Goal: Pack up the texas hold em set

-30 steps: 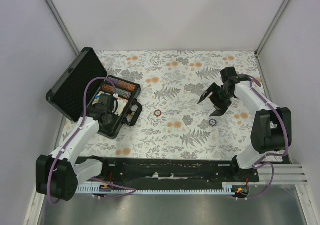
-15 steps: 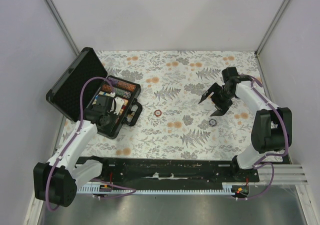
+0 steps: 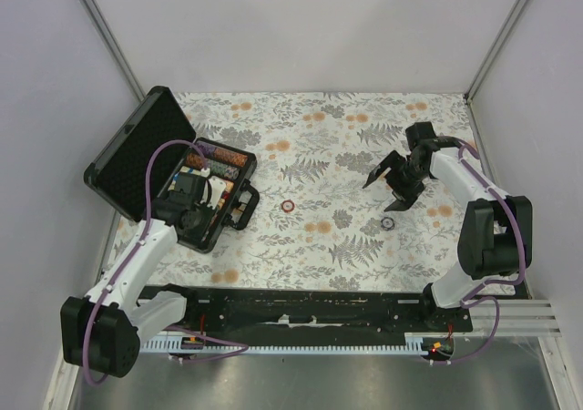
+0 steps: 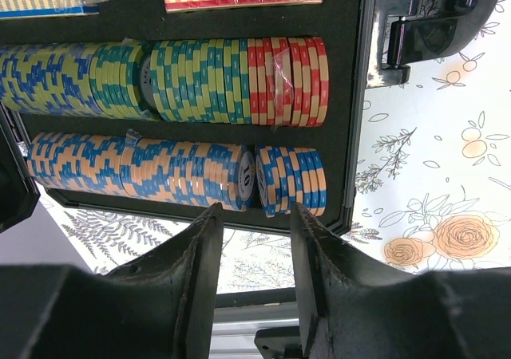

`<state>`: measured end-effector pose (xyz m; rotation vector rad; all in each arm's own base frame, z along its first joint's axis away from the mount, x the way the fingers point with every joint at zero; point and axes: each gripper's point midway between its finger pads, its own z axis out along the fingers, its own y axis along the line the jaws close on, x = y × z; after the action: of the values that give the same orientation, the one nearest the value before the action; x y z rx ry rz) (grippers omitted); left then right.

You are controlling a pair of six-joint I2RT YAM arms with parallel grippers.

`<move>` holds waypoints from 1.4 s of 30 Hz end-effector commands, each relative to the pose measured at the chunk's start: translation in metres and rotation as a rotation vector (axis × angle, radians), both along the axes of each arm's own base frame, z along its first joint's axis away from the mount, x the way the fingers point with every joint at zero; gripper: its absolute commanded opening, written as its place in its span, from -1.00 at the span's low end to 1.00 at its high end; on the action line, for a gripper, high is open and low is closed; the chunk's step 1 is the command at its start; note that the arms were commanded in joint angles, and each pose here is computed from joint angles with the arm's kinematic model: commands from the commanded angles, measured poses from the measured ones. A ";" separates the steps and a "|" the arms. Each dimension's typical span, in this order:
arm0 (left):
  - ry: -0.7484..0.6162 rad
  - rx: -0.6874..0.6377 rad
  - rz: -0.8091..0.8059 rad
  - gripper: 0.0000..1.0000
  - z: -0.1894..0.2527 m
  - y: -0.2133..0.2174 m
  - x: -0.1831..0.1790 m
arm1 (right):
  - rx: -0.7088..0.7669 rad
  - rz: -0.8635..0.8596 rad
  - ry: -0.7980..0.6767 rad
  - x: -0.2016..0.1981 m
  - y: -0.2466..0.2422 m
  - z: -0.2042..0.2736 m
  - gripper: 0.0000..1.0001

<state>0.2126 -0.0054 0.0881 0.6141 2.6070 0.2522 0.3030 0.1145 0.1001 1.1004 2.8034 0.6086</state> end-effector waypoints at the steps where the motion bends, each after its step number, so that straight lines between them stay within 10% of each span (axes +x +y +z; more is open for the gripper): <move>1: -0.045 -0.026 -0.024 -0.04 0.016 -0.006 0.014 | 0.019 -0.004 -0.007 0.003 0.001 0.004 0.82; 16: -0.065 -0.039 -0.067 0.31 0.015 -0.010 0.018 | 0.026 -0.005 -0.007 0.003 0.002 0.002 0.82; 42: -0.021 0.136 -0.002 0.33 -0.002 0.020 0.020 | 0.034 -0.015 -0.002 0.009 0.000 0.001 0.82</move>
<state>0.2211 -0.0014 0.0790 0.6627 2.6302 0.2997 0.3040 0.1131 0.0980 1.1226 2.8068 0.6237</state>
